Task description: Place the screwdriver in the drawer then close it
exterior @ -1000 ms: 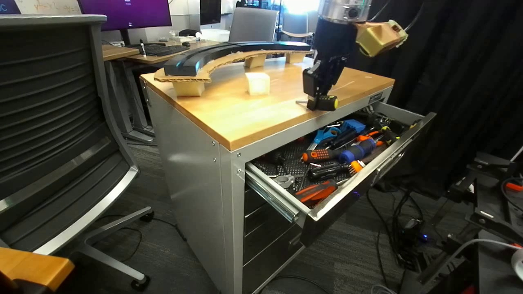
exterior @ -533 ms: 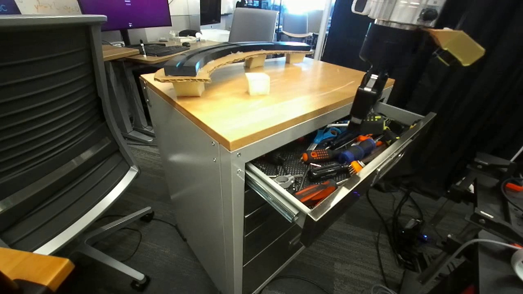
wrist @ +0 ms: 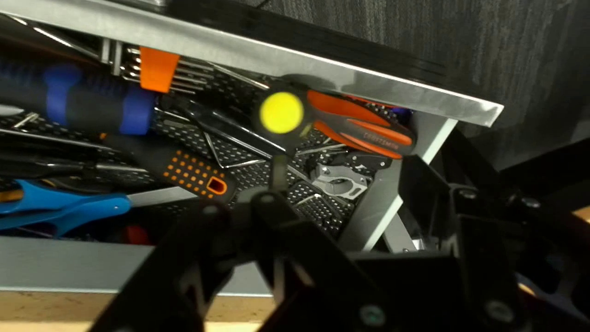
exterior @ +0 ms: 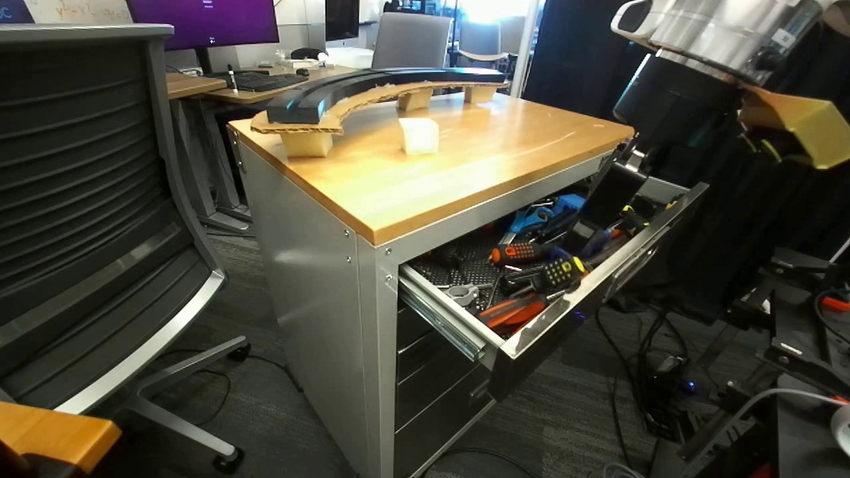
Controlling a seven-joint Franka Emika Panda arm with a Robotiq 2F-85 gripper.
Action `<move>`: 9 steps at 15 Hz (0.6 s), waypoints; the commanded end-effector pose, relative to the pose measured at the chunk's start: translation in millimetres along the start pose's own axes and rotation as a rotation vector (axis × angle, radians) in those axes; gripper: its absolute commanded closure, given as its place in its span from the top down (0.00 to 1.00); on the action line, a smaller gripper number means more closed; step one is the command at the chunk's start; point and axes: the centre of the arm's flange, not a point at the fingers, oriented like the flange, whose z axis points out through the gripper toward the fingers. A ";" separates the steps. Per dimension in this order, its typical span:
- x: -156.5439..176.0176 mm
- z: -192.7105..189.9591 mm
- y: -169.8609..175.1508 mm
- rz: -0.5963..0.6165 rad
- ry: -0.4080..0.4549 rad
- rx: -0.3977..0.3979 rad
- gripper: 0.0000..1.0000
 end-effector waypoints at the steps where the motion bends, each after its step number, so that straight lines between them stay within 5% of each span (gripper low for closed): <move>1: -6.8 -1.6 -5.5 0.029 0.081 0.025 0.95; 4: -9.9 -10.8 11.1 0.017 0.031 -0.047 1.00; 8: -36.4 -11.2 51.2 0.065 -0.163 -0.249 1.00; 9: -44.6 -4.3 58.4 0.090 -0.217 -0.288 0.75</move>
